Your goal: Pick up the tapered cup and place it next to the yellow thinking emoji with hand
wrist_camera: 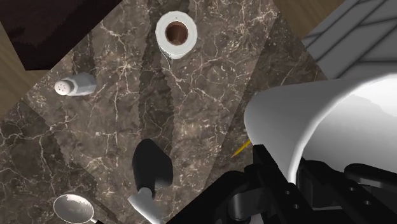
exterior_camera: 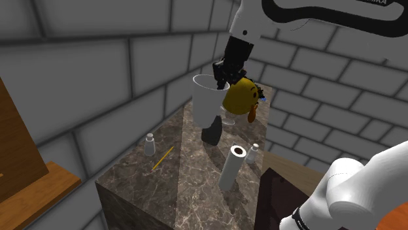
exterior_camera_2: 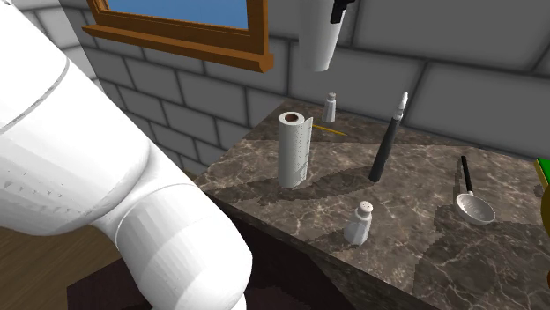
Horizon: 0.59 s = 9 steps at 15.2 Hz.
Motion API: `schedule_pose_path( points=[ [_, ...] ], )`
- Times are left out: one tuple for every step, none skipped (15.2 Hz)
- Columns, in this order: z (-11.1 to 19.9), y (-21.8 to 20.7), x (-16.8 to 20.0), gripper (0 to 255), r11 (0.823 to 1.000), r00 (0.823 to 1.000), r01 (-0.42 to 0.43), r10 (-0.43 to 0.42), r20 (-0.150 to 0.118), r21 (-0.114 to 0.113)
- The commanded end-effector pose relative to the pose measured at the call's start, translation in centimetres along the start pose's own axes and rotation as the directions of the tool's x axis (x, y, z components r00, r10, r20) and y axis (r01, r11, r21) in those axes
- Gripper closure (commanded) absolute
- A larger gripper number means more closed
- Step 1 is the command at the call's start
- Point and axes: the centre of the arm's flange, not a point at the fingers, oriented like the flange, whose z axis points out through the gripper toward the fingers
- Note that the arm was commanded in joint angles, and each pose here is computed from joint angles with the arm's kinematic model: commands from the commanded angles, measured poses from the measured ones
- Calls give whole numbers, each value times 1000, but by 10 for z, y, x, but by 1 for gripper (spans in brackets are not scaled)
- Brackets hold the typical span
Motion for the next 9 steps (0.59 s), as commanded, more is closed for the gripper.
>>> schedule_pose_path(
  points=[
    [-11, -2, -1, 255, 1000, 1000, 0, 0, 0, 0],
    [-16, -3, -1, 255, 1000, 1000, 0, 0, 0, 0],
    [-21, -3, -1, 255, 1000, 1000, 0, 0, 0, 0],
    [-26, -4, -1, 255, 1000, 1000, 0, 0, 0, 0],
    [-32, -5, 0, 255, 1000, 1000, 0, 0, 0, 0],
    [-37, -6, 0, 255, 1000, 1000, 0, 0, 0, 0],
    [-42, -7, 0, 255, 1000, 1000, 0, 0, 0, 0],
    [-47, -8, 0, 255, 1000, 1000, 0, 0, 0, 0],
    [-52, -9, 0, 255, 1000, 1000, 0, 0, 0, 0]
  ],
)
